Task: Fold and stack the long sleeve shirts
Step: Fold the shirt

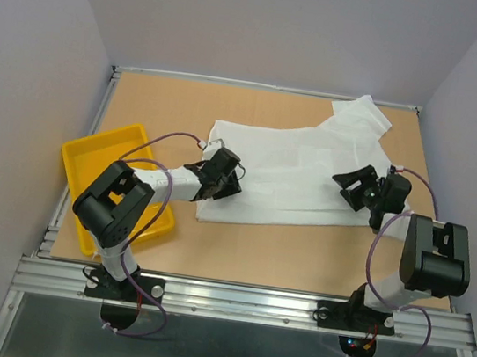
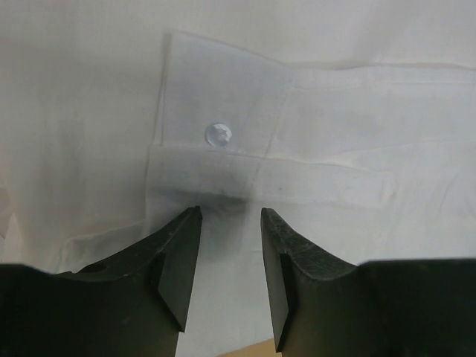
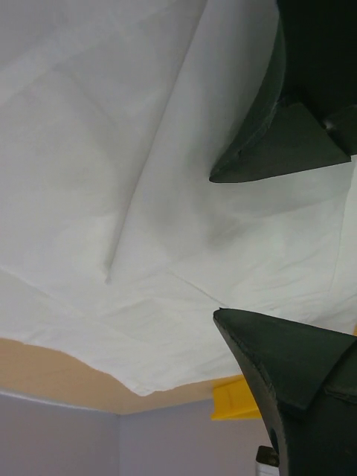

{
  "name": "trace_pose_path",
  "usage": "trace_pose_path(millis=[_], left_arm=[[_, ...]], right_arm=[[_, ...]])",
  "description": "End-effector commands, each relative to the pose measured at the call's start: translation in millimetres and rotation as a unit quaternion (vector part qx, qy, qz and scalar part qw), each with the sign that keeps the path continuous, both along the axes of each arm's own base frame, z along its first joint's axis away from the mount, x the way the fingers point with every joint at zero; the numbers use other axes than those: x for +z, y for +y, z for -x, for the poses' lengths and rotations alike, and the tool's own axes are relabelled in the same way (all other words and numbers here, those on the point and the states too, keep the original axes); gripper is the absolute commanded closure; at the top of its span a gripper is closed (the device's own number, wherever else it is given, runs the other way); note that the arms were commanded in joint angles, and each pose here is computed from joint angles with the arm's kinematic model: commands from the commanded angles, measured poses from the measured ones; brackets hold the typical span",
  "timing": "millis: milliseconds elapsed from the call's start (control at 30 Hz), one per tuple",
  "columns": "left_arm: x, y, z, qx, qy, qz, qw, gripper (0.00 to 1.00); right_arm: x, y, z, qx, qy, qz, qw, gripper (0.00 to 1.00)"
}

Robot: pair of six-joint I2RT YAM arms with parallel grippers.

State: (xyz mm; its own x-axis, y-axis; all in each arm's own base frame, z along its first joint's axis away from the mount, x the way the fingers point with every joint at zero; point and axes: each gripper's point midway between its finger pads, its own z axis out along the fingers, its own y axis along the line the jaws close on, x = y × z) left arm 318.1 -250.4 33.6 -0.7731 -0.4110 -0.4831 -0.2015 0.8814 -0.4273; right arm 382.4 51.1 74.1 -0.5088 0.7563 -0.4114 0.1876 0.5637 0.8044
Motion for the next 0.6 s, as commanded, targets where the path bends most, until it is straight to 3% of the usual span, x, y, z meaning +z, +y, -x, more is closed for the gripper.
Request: trace_pose_path(millis=[0,267,400,567], left_arm=[[-14,10,6,0.021,0.014,0.019,0.999,0.51],[-34,35,22,0.049,0.043,0.024,0.998,0.54],[-36,42,25,0.057,0.046,0.026,0.997,0.54],[-26,45,26,0.06,0.037,0.028,0.997,0.54]], right_arm=[[-8,-21,2,-0.02,-0.051,0.021,0.998,0.28],[-26,-108,26,-0.155,-0.054,-0.034,0.986,0.28],[-18,-127,27,-0.179,-0.073,-0.057,0.979,0.27],[6,-138,26,-0.192,-0.108,-0.036,0.975,0.28]])
